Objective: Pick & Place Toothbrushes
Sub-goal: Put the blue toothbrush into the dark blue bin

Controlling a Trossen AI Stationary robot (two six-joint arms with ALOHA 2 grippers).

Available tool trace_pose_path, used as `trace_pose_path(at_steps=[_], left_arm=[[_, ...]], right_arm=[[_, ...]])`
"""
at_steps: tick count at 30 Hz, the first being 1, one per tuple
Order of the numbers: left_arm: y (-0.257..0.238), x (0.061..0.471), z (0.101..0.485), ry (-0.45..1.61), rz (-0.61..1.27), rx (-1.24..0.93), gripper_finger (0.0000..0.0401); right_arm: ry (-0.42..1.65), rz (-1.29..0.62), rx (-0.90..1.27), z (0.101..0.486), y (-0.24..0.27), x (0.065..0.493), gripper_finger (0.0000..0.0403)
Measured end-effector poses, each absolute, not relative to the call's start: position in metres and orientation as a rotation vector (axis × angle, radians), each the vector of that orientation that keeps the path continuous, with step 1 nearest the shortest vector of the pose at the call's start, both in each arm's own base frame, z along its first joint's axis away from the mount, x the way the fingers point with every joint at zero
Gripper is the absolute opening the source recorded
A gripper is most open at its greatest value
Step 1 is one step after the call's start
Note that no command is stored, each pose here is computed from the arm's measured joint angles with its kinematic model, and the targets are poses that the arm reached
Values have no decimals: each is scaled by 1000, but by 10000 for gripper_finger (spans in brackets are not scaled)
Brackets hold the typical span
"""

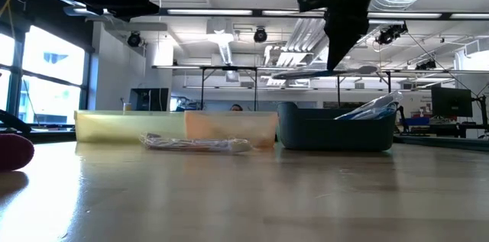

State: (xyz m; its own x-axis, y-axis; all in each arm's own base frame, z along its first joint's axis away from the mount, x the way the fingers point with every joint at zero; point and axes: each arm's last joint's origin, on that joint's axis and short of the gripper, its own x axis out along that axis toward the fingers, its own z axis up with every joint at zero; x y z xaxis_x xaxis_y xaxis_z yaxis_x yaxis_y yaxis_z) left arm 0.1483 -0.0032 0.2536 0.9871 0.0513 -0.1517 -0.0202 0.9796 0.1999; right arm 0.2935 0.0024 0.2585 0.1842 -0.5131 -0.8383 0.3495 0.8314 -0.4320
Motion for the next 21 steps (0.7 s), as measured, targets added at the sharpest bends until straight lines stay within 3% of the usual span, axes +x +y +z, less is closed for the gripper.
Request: trace_pose_path(at_steps=[10, 21], left_arm=[[-3, 148, 254, 157, 36, 199, 193], [-3, 148, 254, 157, 36, 199, 193]], right_arm=[[1291, -652, -61, 255, -18, 290, 2], [1384, -731, -13, 225, -33, 285, 2]])
